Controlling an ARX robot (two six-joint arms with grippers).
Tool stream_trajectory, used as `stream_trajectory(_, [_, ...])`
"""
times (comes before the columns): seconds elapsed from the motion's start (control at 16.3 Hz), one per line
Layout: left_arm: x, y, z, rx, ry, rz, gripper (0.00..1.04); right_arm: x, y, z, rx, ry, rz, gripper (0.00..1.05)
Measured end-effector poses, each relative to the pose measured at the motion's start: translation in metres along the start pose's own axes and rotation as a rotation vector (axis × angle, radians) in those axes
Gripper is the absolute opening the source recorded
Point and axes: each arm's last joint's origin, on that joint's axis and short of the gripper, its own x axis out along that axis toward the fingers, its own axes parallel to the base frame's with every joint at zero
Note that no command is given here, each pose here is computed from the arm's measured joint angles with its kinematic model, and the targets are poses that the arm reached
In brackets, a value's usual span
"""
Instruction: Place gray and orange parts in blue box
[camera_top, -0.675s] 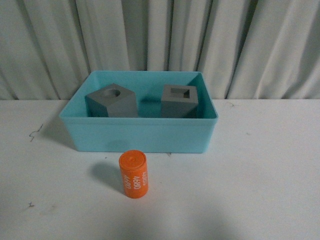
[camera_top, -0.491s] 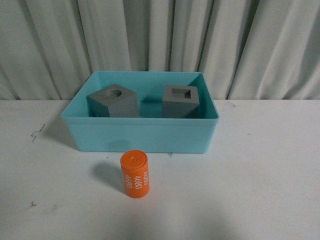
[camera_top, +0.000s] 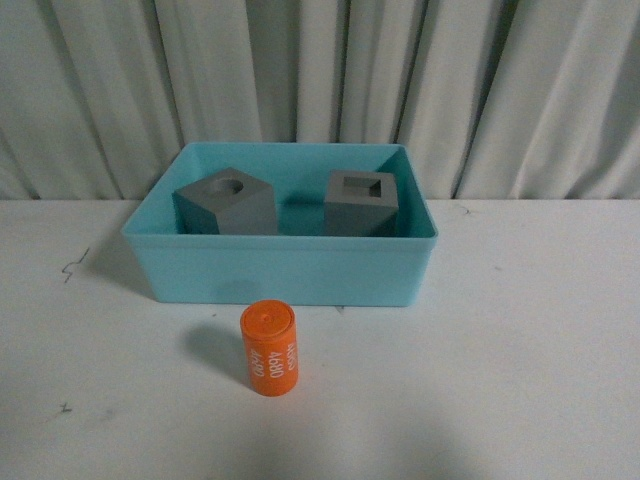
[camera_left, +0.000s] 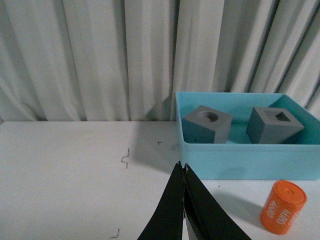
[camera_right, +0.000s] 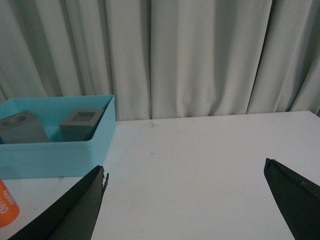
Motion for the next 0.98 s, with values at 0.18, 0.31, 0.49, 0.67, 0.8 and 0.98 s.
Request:
stream_trajectory(0.18, [-0.002, 0.0, 0.001, 0.0, -0.005, 0.002, 0.02, 0.0, 0.0, 0.0, 0.0, 0.001, 0.002, 0.98])
stream_trajectory(0.31, [-0.004, 0.0, 0.002, 0.0, -0.018, 0.0, 0.02, 0.0, 0.0, 0.0, 0.0, 0.0, 0.001, 0.98])
stream_trajectory(0.49, [-0.007, 0.0, 0.001, 0.0, -0.011, 0.0, 0.02, 0.0, 0.0, 0.0, 0.0, 0.001, 0.001, 0.98])
stream_trajectory(0.67, [-0.01, 0.0, 0.001, 0.0, -0.01, 0.0, 0.02, 0.0, 0.0, 0.0, 0.0, 0.0, 0.001, 0.98])
stream_trajectory(0.8, [-0.015, 0.0, -0.002, 0.0, 0.019, 0.001, 0.02, 0.0, 0.0, 0.0, 0.0, 0.0, 0.001, 0.98])
stream_trajectory(0.98, [-0.021, 0.0, -0.003, 0.0, 0.006, 0.001, 0.02, 0.0, 0.0, 0.0, 0.0, 0.0, 0.002, 0.98])
